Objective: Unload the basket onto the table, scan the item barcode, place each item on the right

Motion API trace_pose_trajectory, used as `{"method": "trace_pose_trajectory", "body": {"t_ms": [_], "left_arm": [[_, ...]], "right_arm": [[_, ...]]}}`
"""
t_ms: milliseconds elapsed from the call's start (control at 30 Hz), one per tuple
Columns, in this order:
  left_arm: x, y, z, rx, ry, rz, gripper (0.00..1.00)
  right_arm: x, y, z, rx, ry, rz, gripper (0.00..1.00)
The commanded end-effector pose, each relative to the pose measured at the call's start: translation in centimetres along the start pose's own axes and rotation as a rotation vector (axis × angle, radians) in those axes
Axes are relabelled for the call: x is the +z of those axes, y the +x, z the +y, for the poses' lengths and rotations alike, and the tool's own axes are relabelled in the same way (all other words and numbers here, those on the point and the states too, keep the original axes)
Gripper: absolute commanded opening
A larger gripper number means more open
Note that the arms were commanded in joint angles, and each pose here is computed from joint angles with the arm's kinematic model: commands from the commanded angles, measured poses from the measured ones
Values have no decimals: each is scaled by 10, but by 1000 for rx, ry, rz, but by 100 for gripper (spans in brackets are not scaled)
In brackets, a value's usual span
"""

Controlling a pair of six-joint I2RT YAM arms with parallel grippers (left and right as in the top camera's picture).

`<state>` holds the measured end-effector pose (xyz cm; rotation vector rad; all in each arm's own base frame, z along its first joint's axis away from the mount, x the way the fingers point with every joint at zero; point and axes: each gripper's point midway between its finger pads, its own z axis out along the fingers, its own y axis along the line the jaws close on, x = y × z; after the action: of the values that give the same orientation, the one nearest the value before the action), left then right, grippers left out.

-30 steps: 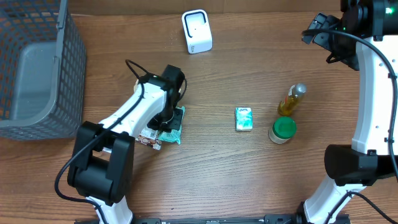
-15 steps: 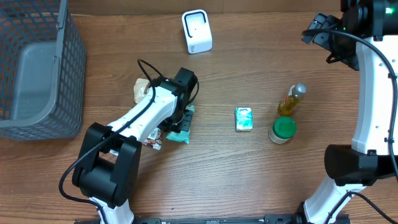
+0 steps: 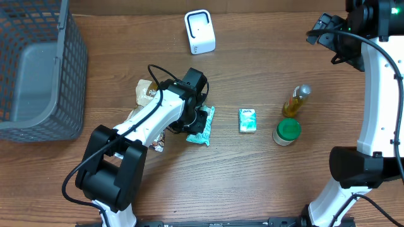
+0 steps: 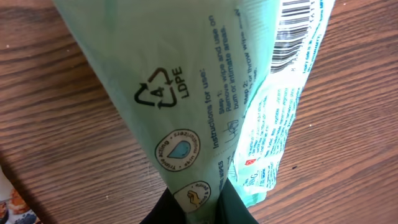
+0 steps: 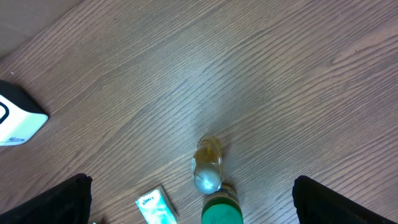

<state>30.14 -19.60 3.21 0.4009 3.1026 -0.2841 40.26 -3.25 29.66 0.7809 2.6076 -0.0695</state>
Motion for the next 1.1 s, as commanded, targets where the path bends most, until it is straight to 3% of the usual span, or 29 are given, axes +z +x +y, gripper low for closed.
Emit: {"method": "trace_pose_trajectory", "body": {"t_ms": [0,533,767,1067], "left_arm": [[-1,-4,-8,-8,28,-11,10],[9,-4,-13,-9,49,-26,19],[8,-2,-14,-23,83,-9,43],[4,18,-13,-79,151,91,46]], "right_arm": [[-10,-3,-1,7,-19,-25,100],[-10,-3,-1,7,-19,-25,100],[-10,-3,-1,7,-19,-25,100],[-10,-3,-1,7,-19,-25,100]]}}
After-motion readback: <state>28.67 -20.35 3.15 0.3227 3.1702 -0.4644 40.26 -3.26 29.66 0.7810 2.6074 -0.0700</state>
